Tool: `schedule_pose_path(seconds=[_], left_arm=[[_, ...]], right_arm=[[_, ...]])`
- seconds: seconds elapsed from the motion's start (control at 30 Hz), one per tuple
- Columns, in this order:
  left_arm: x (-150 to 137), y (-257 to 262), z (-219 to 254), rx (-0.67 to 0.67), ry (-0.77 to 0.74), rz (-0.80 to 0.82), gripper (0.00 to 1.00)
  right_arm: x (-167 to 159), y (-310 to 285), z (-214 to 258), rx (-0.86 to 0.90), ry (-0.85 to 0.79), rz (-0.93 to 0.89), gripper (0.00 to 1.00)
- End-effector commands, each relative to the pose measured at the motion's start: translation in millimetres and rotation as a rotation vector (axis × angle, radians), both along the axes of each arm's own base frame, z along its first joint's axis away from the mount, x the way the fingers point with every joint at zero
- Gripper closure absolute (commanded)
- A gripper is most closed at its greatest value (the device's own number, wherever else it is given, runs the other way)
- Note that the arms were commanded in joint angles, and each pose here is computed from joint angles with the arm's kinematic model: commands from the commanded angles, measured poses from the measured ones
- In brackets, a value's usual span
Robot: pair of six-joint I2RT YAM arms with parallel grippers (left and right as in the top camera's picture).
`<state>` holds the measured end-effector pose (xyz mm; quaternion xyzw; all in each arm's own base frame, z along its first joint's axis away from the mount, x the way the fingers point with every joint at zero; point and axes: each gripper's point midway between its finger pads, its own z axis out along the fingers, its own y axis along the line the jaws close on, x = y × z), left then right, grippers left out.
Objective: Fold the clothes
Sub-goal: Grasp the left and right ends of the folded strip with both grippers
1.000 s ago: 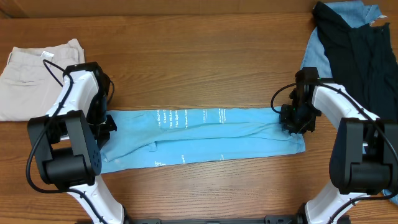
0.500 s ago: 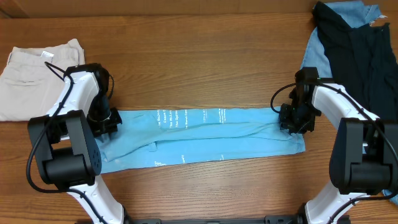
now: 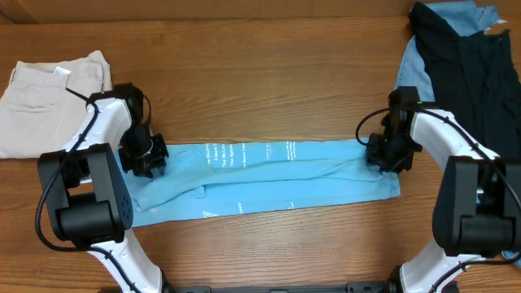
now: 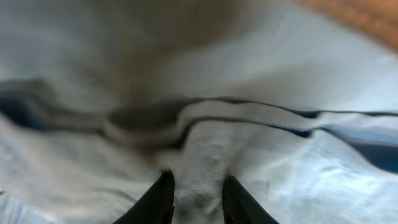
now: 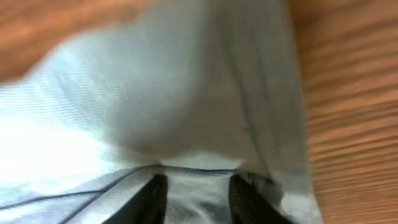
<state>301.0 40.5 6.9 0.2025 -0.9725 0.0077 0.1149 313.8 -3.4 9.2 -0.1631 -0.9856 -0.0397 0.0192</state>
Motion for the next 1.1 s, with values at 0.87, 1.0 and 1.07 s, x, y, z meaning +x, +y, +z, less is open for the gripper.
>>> schedule_pose_path(seconds=[0.87, 1.0, 1.07], left_arm=[[-20.4, 12.6, -10.6, 0.092, 0.043, -0.017, 0.64], [-20.5, 12.5, -10.5, 0.092, 0.044, -0.017, 0.65], [-20.6, 12.5, -10.5, 0.092, 0.044, -0.017, 0.64]], right_arm=[[-29.7, -22.9, 8.3, 0.258, -0.109, -0.097, 0.28], [-34.6, -14.2, 1.2, 0.3, -0.112, -0.098, 0.28], [-37.1, -13.4, -3.1, 0.3, -0.112, -0.102, 0.27]])
